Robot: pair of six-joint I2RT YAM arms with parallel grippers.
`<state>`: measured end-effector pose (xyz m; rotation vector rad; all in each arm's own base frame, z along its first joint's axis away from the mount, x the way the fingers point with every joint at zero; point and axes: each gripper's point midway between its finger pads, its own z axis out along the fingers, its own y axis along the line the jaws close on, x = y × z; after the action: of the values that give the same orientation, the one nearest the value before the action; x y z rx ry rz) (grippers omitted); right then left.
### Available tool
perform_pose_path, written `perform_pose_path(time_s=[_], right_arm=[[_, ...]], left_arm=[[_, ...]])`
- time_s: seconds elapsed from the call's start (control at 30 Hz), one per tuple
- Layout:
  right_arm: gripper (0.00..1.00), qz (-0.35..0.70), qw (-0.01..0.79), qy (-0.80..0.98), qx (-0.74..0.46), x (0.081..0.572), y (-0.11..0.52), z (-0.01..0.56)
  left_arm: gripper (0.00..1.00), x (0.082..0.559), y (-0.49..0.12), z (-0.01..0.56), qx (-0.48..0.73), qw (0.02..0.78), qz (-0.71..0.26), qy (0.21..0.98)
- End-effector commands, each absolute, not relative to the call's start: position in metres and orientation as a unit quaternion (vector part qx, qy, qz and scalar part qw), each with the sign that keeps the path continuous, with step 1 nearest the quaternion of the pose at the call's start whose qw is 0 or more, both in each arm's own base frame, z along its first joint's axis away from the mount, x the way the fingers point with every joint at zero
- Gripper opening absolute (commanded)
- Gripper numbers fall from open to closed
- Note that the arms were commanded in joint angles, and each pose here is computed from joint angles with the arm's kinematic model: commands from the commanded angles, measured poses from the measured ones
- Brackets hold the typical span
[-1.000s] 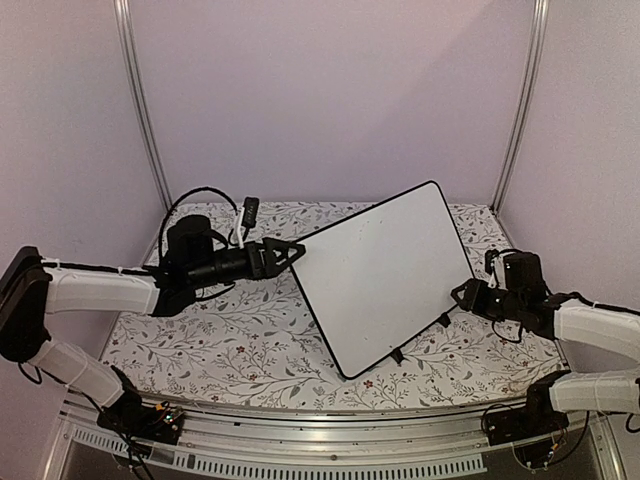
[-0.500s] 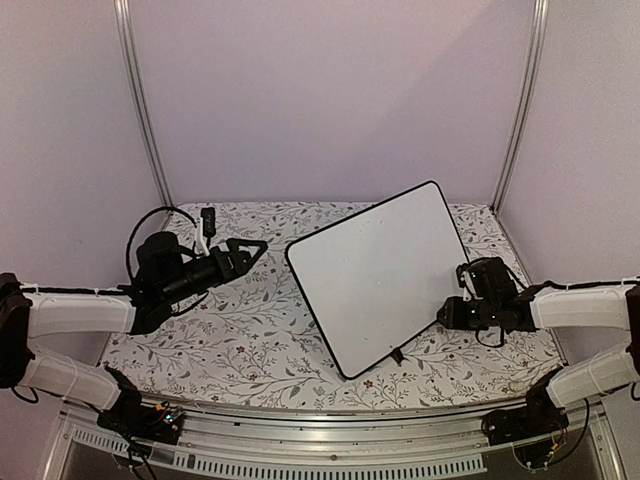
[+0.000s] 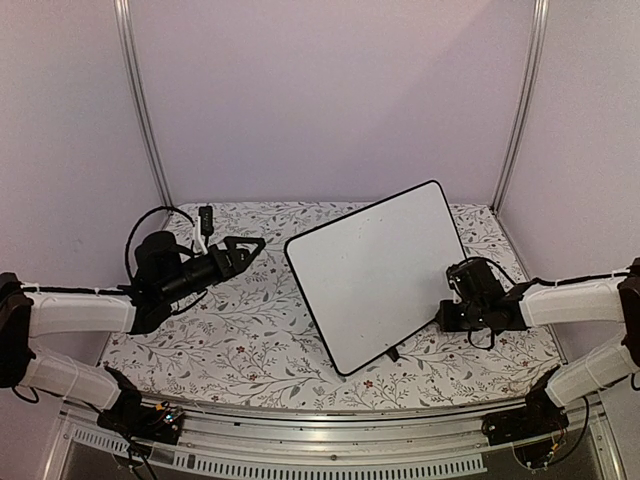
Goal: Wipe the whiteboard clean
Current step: Move the whiteboard to the center of the board.
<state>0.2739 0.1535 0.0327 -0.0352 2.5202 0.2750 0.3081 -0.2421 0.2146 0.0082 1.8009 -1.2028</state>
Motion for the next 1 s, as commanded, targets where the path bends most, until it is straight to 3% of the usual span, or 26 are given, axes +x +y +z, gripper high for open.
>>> perform_pose_path(time_s=[0.0, 0.3, 0.57, 0.97], right_arm=[[0.25, 0.113, 0.306, 0.945, -0.029, 0.279, 0.183, 0.039], [0.25, 0.084, 0.300, 0.950, -0.029, 0.294, 0.231, 0.025], [0.26, 0.056, 0.324, 0.944, -0.015, 0.335, 0.272, 0.020], [0.28, -0.008, 0.320, 0.947, 0.014, 0.378, 0.243, 0.007]], left_arm=[[0.94, 0.310, -0.240, 0.214, 0.002, 0.469, -0.496, 0.731], [0.94, 0.313, -0.228, 0.210, -0.022, 0.474, -0.485, 0.735], [0.96, 0.317, -0.170, 0.204, -0.126, 0.525, -0.413, 0.733], [0.97, 0.314, -0.155, 0.199, -0.141, 0.534, -0.402, 0.731]])
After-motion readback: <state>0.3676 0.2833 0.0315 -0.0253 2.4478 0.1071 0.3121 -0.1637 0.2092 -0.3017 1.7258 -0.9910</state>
